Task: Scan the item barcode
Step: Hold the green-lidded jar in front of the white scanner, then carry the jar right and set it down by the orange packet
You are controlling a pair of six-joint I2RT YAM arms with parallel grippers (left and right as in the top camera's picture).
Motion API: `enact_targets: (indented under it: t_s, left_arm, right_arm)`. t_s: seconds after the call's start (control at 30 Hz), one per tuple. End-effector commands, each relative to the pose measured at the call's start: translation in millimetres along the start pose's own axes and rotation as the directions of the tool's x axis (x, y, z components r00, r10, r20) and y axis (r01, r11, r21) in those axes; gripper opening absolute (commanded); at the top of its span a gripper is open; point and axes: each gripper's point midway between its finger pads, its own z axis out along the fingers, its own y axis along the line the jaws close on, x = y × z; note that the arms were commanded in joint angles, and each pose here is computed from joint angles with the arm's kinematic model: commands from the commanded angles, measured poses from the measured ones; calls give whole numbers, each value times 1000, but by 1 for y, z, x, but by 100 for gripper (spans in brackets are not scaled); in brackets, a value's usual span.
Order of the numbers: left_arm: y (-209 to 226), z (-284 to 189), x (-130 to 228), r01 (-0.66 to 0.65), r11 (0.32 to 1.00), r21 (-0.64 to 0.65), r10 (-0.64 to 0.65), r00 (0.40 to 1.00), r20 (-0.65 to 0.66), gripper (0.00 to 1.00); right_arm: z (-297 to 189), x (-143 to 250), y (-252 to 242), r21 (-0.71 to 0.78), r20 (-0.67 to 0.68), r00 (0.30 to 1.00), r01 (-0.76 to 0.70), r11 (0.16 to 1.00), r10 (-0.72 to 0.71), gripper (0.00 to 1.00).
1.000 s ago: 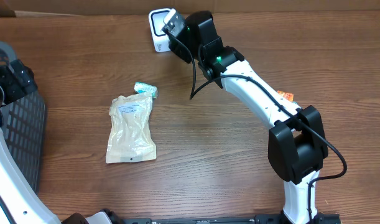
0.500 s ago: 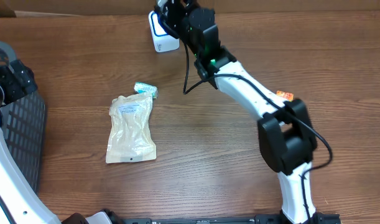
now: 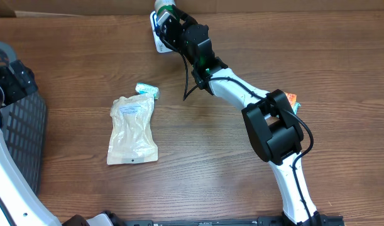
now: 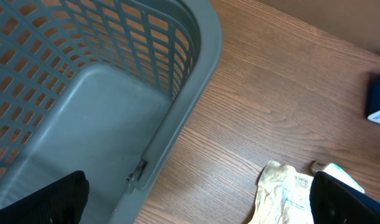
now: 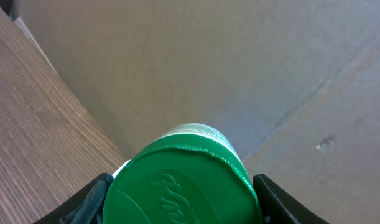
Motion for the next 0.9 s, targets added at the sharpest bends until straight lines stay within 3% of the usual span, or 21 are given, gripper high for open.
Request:
enact_targets:
  t_s: [0.0, 0.47, 0.67, 0.87]
  left_arm:
    - [0, -6, -7, -14, 1000, -4, 14, 1000, 27, 100]
    - [0, -6, -7, -14, 1000, -4, 14, 1000, 27, 99]
    - [0, -6, -7, -14, 1000, -4, 14, 1000, 27, 99]
    - [0, -6, -7, -14, 1000, -4, 14, 1000, 27, 99]
  right_arm:
    - [-2, -20, -13, 35, 41, 999, 4, 999, -5, 30]
    - [-8, -44, -14, 29, 65, 998, -11, 1000, 9, 30]
    - [-31, -87, -32, -10, 50, 989, -141, 990, 141, 30]
    - [-78, -123, -25, -187, -84, 941, -338, 922, 328, 31]
